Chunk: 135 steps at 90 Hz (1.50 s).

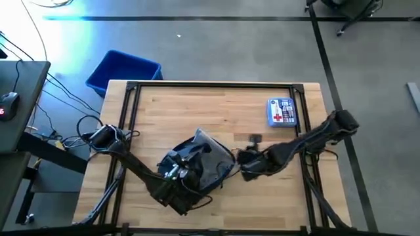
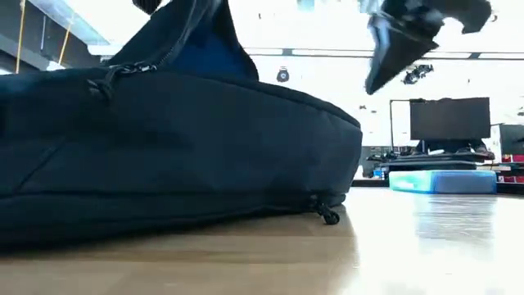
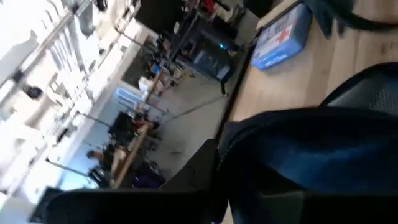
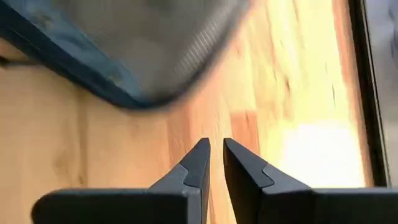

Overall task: Unpack backpack
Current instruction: Put the blue medicine kit into the backpack

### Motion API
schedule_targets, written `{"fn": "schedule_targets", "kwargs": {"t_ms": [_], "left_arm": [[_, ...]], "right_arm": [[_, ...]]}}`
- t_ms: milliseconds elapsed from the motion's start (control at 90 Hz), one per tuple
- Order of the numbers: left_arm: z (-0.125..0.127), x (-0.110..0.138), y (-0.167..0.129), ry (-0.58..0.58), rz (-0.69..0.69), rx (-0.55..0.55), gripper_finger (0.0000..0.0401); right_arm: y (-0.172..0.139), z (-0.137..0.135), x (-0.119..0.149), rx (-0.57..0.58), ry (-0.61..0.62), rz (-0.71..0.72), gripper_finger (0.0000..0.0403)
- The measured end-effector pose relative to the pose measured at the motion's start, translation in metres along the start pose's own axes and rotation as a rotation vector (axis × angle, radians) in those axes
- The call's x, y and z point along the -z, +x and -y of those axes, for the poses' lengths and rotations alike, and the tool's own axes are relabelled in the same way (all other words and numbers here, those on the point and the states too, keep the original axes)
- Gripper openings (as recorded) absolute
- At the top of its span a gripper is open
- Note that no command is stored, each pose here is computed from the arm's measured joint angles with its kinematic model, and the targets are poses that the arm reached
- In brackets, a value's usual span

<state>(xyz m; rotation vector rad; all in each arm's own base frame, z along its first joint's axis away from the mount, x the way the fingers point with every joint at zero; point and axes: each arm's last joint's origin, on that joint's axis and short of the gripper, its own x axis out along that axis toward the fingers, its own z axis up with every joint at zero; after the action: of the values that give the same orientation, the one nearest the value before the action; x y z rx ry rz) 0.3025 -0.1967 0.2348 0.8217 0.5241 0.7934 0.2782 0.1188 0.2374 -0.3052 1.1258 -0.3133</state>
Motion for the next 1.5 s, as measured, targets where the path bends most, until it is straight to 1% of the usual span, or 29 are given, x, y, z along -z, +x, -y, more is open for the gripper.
{"fn": "schedule_targets", "kwargs": {"t_ms": [67, 144, 233, 300, 433, 489, 567, 622, 700, 778, 844, 900, 944, 1000, 1067, 1133, 1211, 1278, 1344, 1422, 1500], "left_arm": [[0.004, 0.003, 0.007, -0.007, -0.031, 0.015, 0.0032], [0.006, 0.004, 0.016, -0.037, -0.059, 0.020, 0.0061], [0.005, 0.004, 0.024, 0.003, -0.088, 0.025, 0.0097], [0.004, 0.004, 0.031, 0.040, -0.105, 0.016, 0.0120], [-0.005, 0.005, 0.052, 0.097, -0.153, -0.010, 0.0155], [-0.011, 0.006, 0.062, 0.119, -0.179, -0.023, 0.0164], [-0.023, 0.007, 0.078, 0.157, -0.222, -0.038, 0.0173], [-0.034, 0.008, 0.088, 0.173, -0.250, -0.051, 0.0176], [-0.051, 0.009, 0.102, 0.163, -0.287, -0.065, 0.0177], [-0.069, 0.010, 0.111, 0.149, -0.319, -0.060, 0.0177], [-0.082, 0.008, 0.113, 0.117, -0.327, -0.041, 0.0177], [-0.090, 0.004, 0.114, 0.066, -0.319, 0.001, 0.0177], [-0.094, -0.002, 0.115, 0.016, -0.305, 0.066, 0.0177], [-0.093, -0.009, 0.118, -0.032, -0.273, 0.189, 0.0177], [-0.088, -0.016, 0.119, -0.057, -0.229, 0.343, 0.0177], [-0.081, -0.017, 0.110, -0.061, -0.221, 0.468, 0.0176], [-0.073, -0.014, 0.087, -0.092, -0.263, 0.594, 0.0171], [-0.066, -0.011, 0.062, -0.123, -0.318, 0.698, 0.0164], [-0.054, -0.008, 0.039, -0.166, -0.364, 0.791, 0.0156], [-0.035, 0.005, 0.017, -0.209, -0.413, 0.845, 0.0147], [-0.014, 0.029, 0.010, -0.236, -0.492, 0.867, 0.0136]], "right_arm": [[0.003, 0.006, 0.020, 0.015, 0.079, -0.014, 0.0030], [0.015, 0.013, 0.040, 0.045, 0.184, -0.014, 0.0030], [0.037, 0.014, 0.051, 0.035, 0.261, 0.037, 0.0030], [0.054, 0.011, 0.050, -0.014, 0.288, 0.115, 0.0029], [0.079, 0.002, 0.031, -0.201, 0.334, 0.297, 0.0022], [0.087, -0.005, 0.024, -0.260, 0.318, 0.315, 0.0015], [0.092, -0.024, 0.011, -0.324, 0.274, 0.304, 0.0004], [0.095, -0.041, 0.002, -0.349, 0.221, 0.292, 0.0002], [0.095, -0.064, -0.012, -0.382, 0.125, 0.301, 0.0004], [0.084, -0.076, -0.026, -0.373, 0.056, 0.319, 0.0004], [0.066, -0.080, -0.036, -0.306, 0.013, 0.331, 0.0004], [0.052, -0.076, -0.034, -0.199, -0.023, 0.299, 0.0004], [0.040, -0.068, -0.030, -0.111, -0.033, 0.270, 0.0004], [0.024, -0.055, -0.023, -0.022, -0.017, 0.249, 0.0004], [0.005, -0.036, -0.012, 0.009, 0.034, 0.232, 0.0004], [-0.007, -0.020, 0.004, -0.011, 0.077, 0.217, 0.0004], [-0.009, -0.010, 0.023, -0.058, 0.138, 0.240, 0.0004], [-0.006, -0.006, 0.035, -0.127, 0.199, 0.308, 0.0004], [0.005, -0.008, 0.043, -0.187, 0.251, 0.393, 0.0004], [0.020, -0.012, 0.052, -0.257, 0.275, 0.461, 0.0004], [0.029, -0.016, 0.054, -0.325, 0.312, 0.525, 0.0004]]}}
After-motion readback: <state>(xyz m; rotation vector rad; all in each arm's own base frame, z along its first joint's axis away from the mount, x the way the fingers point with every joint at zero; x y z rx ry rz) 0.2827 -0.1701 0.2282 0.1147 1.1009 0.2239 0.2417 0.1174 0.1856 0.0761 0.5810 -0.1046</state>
